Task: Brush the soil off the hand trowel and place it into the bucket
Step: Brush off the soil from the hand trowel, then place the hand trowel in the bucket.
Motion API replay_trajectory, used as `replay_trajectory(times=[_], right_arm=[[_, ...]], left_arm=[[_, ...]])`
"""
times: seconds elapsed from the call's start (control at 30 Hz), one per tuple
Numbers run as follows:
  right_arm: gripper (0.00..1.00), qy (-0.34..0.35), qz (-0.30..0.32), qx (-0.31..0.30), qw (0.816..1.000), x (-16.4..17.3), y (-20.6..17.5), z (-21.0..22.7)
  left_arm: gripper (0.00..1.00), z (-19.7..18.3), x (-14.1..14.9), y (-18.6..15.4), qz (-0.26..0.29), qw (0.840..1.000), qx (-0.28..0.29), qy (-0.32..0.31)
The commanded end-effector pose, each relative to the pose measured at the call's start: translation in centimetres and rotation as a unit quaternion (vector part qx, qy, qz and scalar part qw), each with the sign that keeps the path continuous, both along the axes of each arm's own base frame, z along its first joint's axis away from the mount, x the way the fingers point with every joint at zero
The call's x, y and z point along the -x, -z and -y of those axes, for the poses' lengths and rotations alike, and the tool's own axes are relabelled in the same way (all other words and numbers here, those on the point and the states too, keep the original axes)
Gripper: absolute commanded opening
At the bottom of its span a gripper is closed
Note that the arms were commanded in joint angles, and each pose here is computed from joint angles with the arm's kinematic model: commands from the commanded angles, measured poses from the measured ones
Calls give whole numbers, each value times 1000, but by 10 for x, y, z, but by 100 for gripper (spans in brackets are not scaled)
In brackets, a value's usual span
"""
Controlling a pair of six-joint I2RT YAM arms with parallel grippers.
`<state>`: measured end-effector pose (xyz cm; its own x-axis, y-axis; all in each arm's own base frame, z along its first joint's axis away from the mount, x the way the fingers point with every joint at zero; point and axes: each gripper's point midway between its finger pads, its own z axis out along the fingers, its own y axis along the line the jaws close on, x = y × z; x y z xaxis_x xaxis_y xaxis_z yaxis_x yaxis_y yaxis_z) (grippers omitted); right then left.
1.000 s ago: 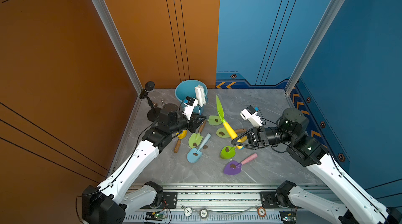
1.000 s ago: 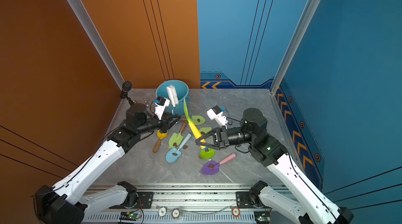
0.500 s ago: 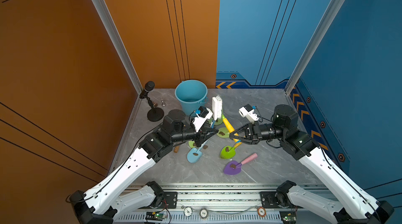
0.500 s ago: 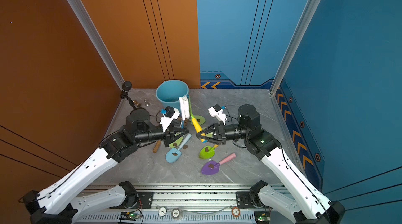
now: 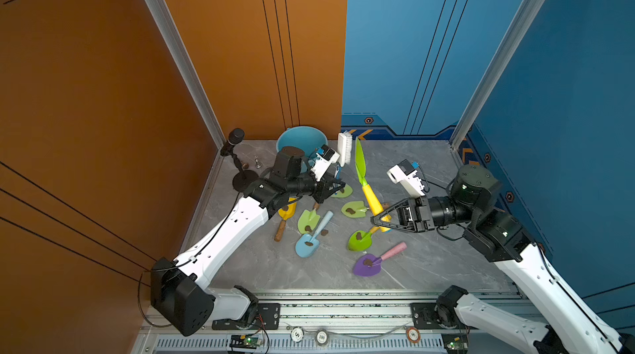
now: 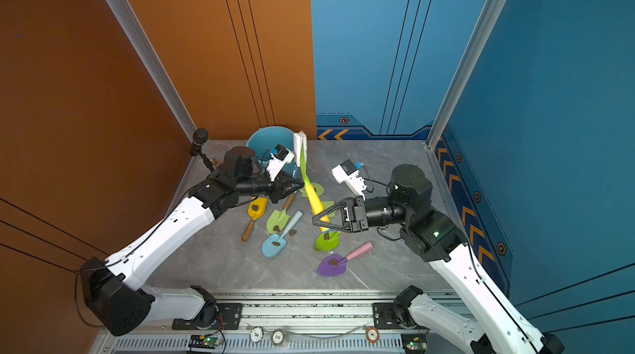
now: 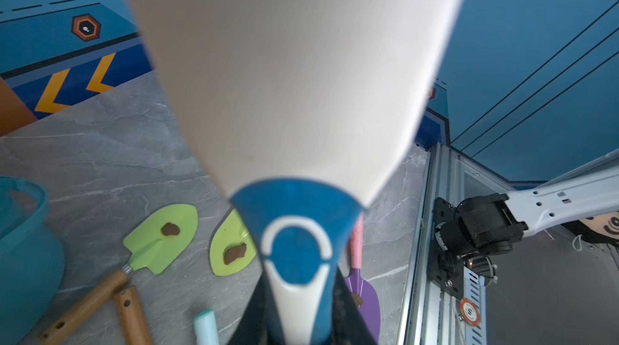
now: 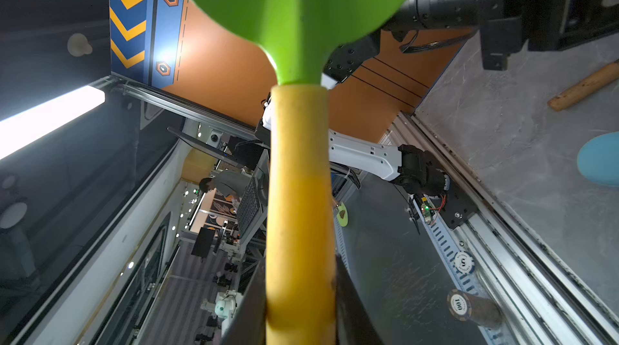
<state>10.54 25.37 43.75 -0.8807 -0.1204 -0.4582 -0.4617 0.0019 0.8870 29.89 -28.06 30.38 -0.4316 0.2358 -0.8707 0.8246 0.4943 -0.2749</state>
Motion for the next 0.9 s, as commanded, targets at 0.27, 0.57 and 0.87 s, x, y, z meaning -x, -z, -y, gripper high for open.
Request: replay_trajectory(times=[0.27,0.57,0.87], right_arm=[[8,133,78,114,981,-91,46,2],[8,160,176,258,936,-190,78,-53],[9,144,199,317,916,-269,115,-123]], left_arm=[[0,-96,6,-8,39,975,-91,-201],[0,-168,13,0,114,923,-83,-358],[0,-190,13,18,126,906,-89,-395]])
